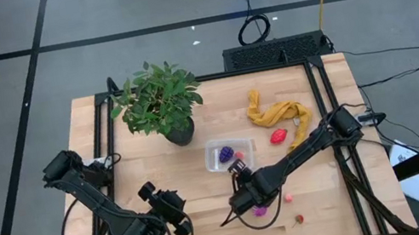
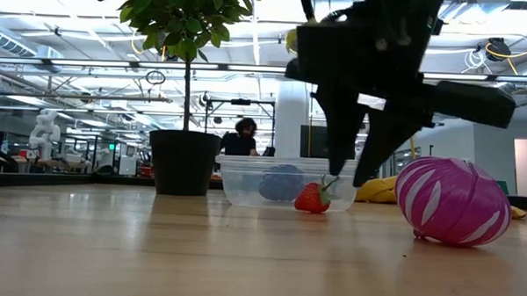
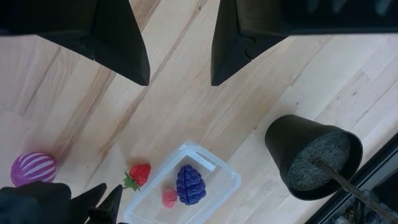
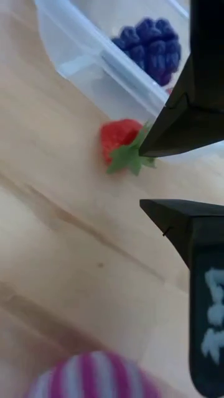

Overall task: Pick and placing Produce into tupperware
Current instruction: Put the middle strawberry into the bin

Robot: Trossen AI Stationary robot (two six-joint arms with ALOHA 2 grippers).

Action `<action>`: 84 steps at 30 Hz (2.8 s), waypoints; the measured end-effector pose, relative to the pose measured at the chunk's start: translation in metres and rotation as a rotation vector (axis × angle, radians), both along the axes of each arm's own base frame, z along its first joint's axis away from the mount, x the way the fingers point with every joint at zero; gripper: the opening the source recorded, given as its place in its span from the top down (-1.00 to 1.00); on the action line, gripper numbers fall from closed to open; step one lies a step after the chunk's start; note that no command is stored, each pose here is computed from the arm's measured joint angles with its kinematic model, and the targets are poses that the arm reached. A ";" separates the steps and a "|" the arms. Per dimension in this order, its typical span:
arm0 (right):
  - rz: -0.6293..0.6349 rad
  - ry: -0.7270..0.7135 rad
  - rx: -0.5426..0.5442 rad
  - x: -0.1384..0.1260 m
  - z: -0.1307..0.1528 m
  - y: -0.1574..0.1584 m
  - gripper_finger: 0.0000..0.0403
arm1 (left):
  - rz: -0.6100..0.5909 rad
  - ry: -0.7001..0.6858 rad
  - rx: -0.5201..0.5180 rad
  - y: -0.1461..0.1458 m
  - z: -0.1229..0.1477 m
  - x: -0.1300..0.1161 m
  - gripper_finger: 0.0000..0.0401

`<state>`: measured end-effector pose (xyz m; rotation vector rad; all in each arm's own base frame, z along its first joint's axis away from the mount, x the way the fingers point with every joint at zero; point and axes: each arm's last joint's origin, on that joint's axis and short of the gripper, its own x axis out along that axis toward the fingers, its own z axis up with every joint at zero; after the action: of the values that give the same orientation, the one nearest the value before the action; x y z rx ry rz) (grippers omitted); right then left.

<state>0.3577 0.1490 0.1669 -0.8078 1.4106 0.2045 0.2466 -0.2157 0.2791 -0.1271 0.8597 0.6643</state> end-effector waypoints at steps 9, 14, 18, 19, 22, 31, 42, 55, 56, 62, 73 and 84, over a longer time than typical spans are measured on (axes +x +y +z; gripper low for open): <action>0.009 -0.002 -0.003 0.000 -0.001 0.000 0.46 | 0.000 -0.004 -0.004 0.000 0.000 0.000 0.12; 0.004 -0.010 0.001 0.001 -0.001 -0.001 0.46 | -0.014 -0.006 -0.006 -0.001 0.000 0.001 0.12; 0.002 -0.019 0.004 0.002 0.000 -0.001 0.46 | -0.018 -0.004 -0.004 -0.001 0.000 0.001 0.12; 0.004 -0.023 0.006 0.003 0.000 -0.001 0.46 | -0.018 -0.004 -0.004 -0.001 0.000 0.001 0.12; 0.010 -0.031 0.009 0.004 0.000 -0.001 0.46 | -0.018 -0.004 -0.004 -0.001 0.000 0.001 0.12; 0.005 -0.040 0.012 0.007 0.000 -0.004 0.46 | -0.019 -0.004 -0.004 -0.001 0.000 0.001 0.12; 0.005 -0.050 0.016 0.007 -0.002 -0.004 0.46 | -0.019 -0.004 -0.004 -0.001 0.000 0.001 0.12; 0.004 -0.040 0.012 0.005 -0.006 -0.005 0.65 | -0.019 -0.004 -0.004 -0.001 0.000 0.001 0.12; 0.004 -0.040 0.012 0.005 -0.006 -0.005 0.67 | -0.019 -0.004 -0.004 -0.001 0.000 0.001 0.12; 0.005 -0.042 0.013 0.005 -0.005 -0.005 0.76 | -0.019 -0.005 -0.005 -0.001 0.000 0.001 0.12; 0.005 -0.046 0.015 0.006 -0.005 -0.005 0.79 | -0.019 -0.005 -0.005 -0.002 0.000 0.002 0.12; 0.005 -0.054 0.011 0.006 -0.005 -0.004 0.91 | -0.019 -0.005 -0.005 -0.002 0.000 0.002 0.12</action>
<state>0.3636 0.1446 0.1616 -0.8018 1.3562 0.1932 0.2481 -0.2172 0.2791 -0.1251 0.8569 0.6443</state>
